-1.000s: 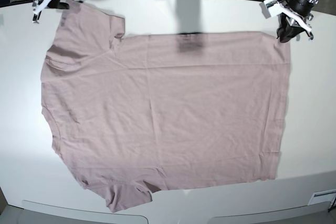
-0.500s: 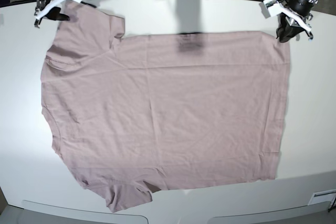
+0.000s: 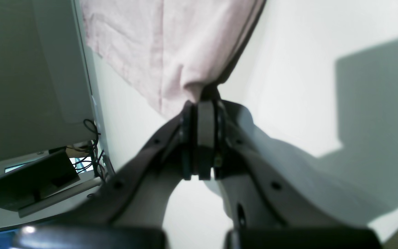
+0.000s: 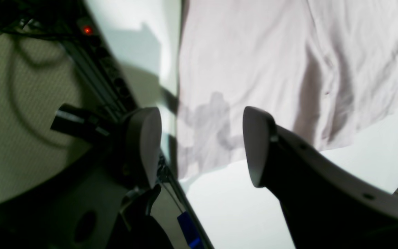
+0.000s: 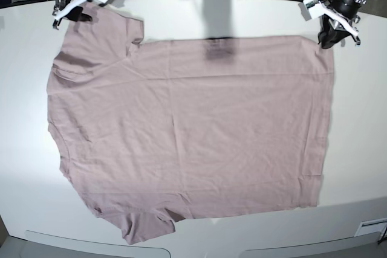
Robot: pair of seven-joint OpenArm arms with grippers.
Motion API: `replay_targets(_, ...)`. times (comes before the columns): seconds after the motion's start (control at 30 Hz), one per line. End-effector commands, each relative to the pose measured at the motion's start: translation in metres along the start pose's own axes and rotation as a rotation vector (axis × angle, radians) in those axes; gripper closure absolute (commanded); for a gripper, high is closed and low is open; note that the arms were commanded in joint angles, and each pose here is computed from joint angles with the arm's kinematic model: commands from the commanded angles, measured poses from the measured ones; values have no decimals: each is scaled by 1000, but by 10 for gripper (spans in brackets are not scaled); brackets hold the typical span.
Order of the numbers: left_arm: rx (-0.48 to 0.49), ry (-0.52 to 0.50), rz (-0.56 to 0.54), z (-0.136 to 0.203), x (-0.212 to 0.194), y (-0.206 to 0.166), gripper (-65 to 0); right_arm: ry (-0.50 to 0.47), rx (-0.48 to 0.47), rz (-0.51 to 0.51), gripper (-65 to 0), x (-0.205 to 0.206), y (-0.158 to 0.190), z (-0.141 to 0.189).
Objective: Fold the T-shirt properly
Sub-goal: 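Pinch the hem corners with both grippers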
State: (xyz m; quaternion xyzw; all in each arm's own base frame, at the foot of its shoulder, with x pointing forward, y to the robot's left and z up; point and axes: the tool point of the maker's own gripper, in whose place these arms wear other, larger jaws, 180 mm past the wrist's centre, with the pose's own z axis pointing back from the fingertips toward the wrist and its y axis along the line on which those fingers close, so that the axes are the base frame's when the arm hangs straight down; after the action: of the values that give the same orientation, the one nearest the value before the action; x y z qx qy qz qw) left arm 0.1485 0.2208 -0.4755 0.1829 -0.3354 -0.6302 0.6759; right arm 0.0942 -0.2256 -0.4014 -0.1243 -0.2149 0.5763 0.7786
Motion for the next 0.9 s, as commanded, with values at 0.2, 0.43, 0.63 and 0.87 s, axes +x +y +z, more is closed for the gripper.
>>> replay_targets(0.2, -156, 6, 9, 7, -1, -38, 0, -3, -15, 8, -375, 1, -5, 2)
replay_targets(0.43, -155, 6, 9, 7, -1, -37, 0, 15, -14, 1, -375, -7, -6, -2)
replay_targets(0.63, -155, 6, 9, 7, -1, -37, 0, 73, 2, -6, -375, -26, 0, -9)
replay_targets(0.87, -156, 6, 9, 7, -1, -37, 0, 174, -5, 15, -375, -45, -1, -7)
